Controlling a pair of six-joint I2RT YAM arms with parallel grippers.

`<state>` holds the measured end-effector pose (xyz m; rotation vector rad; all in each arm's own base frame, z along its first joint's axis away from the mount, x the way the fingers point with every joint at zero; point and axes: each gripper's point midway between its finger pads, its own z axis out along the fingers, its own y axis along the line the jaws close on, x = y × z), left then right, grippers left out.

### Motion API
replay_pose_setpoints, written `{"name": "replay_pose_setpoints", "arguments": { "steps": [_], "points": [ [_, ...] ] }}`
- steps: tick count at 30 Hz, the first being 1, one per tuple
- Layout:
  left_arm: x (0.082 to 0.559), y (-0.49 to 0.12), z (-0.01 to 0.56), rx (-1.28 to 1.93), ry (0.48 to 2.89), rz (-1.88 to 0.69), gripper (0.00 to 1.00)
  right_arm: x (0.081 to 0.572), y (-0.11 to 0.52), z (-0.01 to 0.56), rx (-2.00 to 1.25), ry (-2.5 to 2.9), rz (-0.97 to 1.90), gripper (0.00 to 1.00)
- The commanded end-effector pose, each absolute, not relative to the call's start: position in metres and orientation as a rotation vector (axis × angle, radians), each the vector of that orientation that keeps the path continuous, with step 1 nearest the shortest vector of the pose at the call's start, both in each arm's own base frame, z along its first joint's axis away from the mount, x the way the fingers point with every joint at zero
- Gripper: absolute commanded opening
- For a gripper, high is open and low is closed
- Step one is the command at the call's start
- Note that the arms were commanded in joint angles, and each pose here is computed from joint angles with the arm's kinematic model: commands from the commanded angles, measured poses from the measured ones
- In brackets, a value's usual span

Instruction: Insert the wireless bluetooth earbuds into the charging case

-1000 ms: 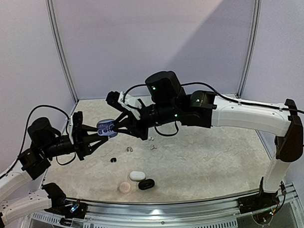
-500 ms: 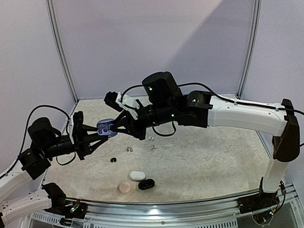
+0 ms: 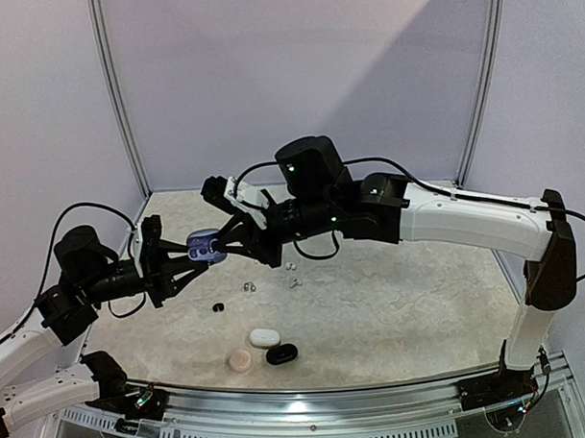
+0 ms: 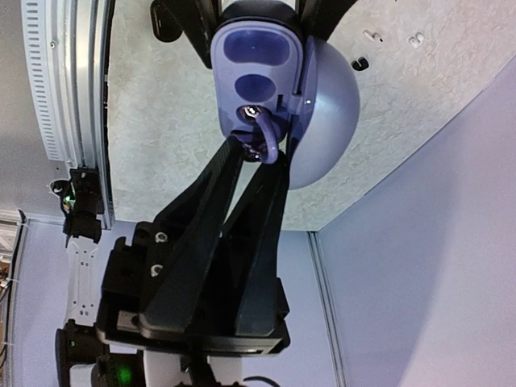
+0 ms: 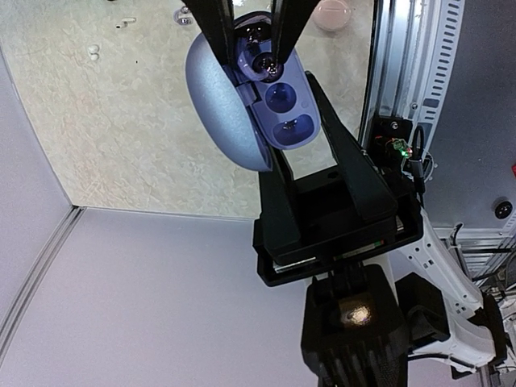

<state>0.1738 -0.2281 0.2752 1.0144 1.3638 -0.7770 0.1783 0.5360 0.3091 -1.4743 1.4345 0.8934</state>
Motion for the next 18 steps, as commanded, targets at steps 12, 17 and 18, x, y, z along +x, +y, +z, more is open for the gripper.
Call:
{"name": "replay_pose_setpoints", "arguments": {
  "steps": [12,17,18],
  "points": [
    [0.1718,-0.2280,0.2863,1.024,1.312,-0.760,0.00,0.1668,0.5382,0.2830,-1.600,1.405,0.861,0.00],
    [0.1714,-0.2277,0.2867,1.024,1.310,-0.758,0.00,0.1714,0.5382,0.2839,-1.593,1.377,0.783,0.00],
    [0.1708,-0.2280,0.2864,1.025,1.310,-0.763,0.00,0.1714,0.5384,0.2858,-1.591,1.358,0.776,0.00]
  ]
}}
